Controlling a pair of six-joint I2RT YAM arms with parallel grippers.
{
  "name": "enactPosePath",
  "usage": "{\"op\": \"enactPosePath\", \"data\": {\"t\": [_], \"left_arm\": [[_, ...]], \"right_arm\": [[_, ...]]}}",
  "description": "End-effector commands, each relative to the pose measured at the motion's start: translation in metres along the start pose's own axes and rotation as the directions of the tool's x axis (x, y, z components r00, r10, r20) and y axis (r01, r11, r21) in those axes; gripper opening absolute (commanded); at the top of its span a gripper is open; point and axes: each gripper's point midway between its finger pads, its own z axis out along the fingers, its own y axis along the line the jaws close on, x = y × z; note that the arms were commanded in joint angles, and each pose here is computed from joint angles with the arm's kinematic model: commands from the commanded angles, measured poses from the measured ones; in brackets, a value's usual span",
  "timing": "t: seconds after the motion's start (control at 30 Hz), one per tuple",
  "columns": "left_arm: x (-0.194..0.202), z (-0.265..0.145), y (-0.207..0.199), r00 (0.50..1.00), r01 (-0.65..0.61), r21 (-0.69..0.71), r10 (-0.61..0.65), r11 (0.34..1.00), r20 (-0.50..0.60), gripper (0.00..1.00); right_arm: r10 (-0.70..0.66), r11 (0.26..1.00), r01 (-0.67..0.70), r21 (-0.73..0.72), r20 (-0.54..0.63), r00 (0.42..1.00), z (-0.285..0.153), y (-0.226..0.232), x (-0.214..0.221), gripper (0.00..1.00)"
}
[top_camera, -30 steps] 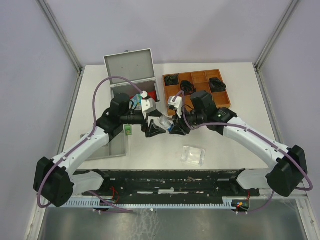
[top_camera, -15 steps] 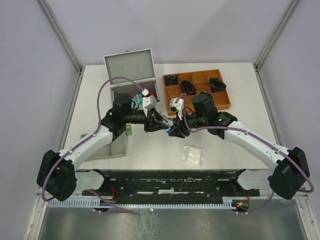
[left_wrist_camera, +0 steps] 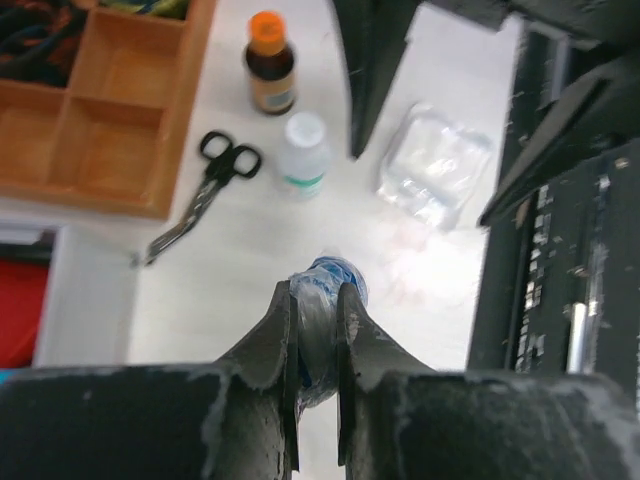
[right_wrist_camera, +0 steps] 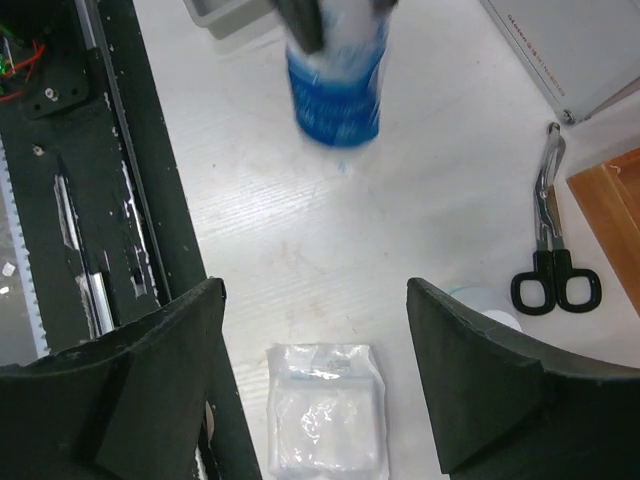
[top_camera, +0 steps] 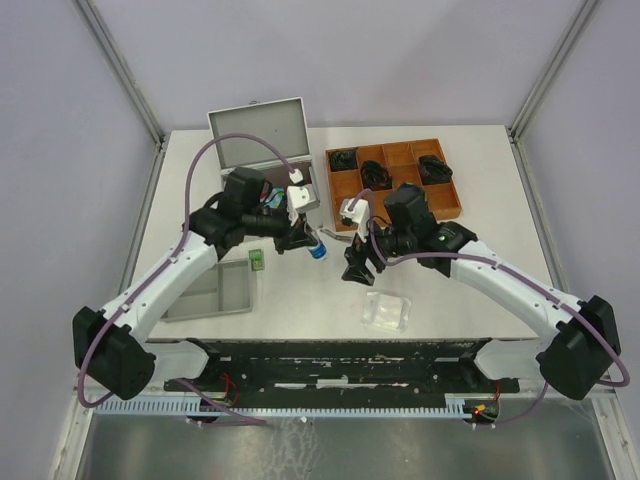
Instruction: Organize the medicine kit
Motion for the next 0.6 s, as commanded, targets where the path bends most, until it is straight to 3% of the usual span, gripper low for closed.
{"op": "enactPosePath", "data": {"t": [0.0, 0.2, 0.33, 0.4, 0.57], "left_arm": [[0.045, -0.043, 0.028, 0.94, -0.067, -0.132, 0.018, 0.989, -0.341, 0.03], [0.09, -0.098, 0.035, 0.841, 0.057, -0.225, -0.169, 0.973, -0.514, 0.03], [0.129, -0.125, 0.027, 0.74, 0.158, -0.24, -0.276, 0.958, -0.614, 0.03], [0.146, -0.133, 0.022, 0.69, 0.206, -0.245, -0.318, 0.948, -0.651, 0.03], [0.174, -0.134, 0.016, 0.62, 0.291, -0.233, -0.368, 0.928, -0.693, 0.04]], "right_arm": [[-0.107, 0.993, 0.106, 0.049, 0.026, 0.994, -0.02, -0.002, -0.02, 0.82], [-0.133, 0.986, 0.13, 0.102, 0.016, 0.991, -0.03, -0.009, -0.018, 0.82], [-0.132, 0.985, 0.13, 0.116, 0.008, 0.991, -0.032, -0.013, -0.015, 0.82], [-0.126, 0.985, 0.125, 0.119, 0.005, 0.992, -0.031, -0.015, -0.013, 0.83], [-0.125, 0.985, 0.125, 0.117, -0.007, 0.992, -0.03, -0.016, -0.011, 0.82]]}}
